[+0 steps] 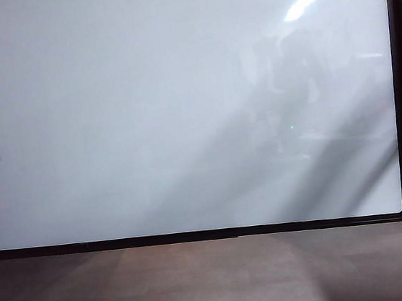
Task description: Reach to the right to find the marker pen, pick it up, and write the number 8 on the whiteboard.
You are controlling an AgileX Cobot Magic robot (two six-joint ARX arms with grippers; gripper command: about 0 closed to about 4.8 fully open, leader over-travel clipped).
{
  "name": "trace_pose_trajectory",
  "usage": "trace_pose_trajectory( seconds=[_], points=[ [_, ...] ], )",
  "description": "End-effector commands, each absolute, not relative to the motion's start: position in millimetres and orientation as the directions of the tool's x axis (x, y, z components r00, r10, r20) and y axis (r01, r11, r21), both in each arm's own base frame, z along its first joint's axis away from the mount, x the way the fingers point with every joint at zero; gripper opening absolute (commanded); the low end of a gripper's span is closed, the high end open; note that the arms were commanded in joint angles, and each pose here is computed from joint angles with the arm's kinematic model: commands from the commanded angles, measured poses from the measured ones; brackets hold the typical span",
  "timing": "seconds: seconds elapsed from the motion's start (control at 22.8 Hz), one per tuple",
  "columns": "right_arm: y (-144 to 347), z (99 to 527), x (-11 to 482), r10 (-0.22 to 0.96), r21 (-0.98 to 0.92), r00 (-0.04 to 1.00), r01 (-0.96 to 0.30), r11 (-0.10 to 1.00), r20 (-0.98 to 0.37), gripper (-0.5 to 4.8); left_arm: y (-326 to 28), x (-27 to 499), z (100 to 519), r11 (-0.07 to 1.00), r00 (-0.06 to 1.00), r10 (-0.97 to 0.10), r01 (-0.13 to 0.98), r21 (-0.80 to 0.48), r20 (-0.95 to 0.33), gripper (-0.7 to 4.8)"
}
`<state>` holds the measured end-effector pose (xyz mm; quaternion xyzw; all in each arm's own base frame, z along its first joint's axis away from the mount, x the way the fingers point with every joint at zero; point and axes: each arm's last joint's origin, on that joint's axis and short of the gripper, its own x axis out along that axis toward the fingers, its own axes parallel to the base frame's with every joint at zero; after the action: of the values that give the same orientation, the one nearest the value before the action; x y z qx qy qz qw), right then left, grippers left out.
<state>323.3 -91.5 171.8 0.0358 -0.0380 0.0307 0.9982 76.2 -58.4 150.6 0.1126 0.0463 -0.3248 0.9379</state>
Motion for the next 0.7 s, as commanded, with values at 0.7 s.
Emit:
trace_pose_trajectory(
  seconds=[0.7],
  points=[
    [-110, 131, 388, 0.079, 0.107, 0.992, -0.090, 0.990, 0.103, 3.76, -58, 76, 148, 0.760, 0.781, -0.599, 0.624, 0.179, -0.179, -0.05]
  ],
)
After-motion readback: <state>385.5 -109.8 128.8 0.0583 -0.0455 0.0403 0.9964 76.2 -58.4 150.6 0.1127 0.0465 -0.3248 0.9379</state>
